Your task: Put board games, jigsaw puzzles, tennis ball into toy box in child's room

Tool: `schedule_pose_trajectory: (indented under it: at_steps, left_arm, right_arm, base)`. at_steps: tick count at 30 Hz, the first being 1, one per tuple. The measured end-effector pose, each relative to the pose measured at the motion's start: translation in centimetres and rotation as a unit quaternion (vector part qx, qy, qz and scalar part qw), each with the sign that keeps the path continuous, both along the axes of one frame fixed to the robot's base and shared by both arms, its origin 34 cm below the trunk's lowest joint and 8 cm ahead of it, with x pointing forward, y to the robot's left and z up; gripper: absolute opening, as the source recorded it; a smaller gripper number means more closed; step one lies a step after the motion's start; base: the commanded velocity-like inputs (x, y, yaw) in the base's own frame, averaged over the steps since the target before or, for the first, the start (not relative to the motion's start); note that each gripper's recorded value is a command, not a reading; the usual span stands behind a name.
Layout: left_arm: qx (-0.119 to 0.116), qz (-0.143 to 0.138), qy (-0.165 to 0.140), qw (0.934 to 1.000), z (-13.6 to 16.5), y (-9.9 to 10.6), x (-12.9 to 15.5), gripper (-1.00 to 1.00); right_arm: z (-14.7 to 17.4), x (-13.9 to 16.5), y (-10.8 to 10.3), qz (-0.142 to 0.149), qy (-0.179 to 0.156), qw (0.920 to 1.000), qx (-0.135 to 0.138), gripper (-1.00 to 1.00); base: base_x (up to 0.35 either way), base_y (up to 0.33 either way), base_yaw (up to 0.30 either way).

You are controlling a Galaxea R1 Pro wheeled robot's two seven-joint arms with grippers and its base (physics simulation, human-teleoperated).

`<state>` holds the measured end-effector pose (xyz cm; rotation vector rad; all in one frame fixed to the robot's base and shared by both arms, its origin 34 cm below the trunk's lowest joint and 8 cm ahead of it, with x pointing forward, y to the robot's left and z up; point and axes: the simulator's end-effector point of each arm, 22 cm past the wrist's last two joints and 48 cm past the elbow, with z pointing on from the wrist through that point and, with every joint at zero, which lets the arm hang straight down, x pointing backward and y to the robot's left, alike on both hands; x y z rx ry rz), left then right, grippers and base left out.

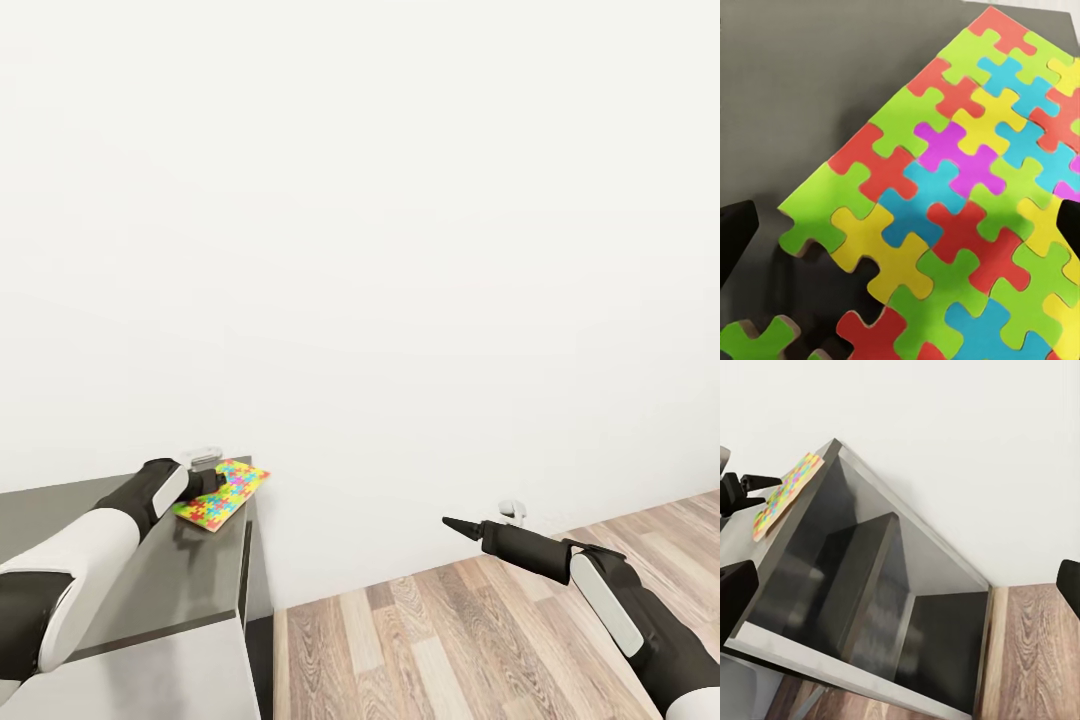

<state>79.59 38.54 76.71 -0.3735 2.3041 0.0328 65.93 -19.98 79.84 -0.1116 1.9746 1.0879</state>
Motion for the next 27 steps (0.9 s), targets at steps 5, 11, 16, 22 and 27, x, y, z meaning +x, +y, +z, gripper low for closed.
schedule_pose_trajectory:
  at_steps: [5, 11, 16, 22, 27]
  left_arm:
    - [-0.010, -0.006, -0.006, 0.9999, 0.2, -0.1, 0.2, 1.00]
    - [-0.080, -0.066, -0.041, 0.9938, 1.9, -0.1, 0.5, 1.00]
    - [-0.095, -0.076, -0.053, 0.9912, 2.7, 1.4, 0.2, 1.00]
    - [-0.115, -0.057, -0.070, 0.9893, 3.7, 3.6, 0.0, 1.00]
    - [-0.141, -0.035, -0.085, 0.9857, 4.6, 5.4, -0.1, 1.00]
  right_arm:
    - [0.0, 0.0, 0.0, 0.000, 0.000, 1.0000, 0.000, 1.00]
    - [0.0, 0.0, 0.0, 0.000, 0.000, 1.0000, 0.000, 1.00]
    - [0.0, 0.0, 0.1, 0.000, -0.001, 1.0000, 0.000, 1.00]
    - [0.3, 0.3, -0.1, -0.005, -0.012, 0.9999, -0.001, 1.00]
    - [0.4, 0.4, -0.1, -0.006, -0.017, 0.9998, -0.002, 1.00]
  base:
    - [0.000, 0.000, 0.000]
    - [0.000, 0.000, 0.000]
    - [0.000, 0.000, 0.000]
    - [0.000, 0.000, 0.000]
    - [0.000, 0.000, 0.000]
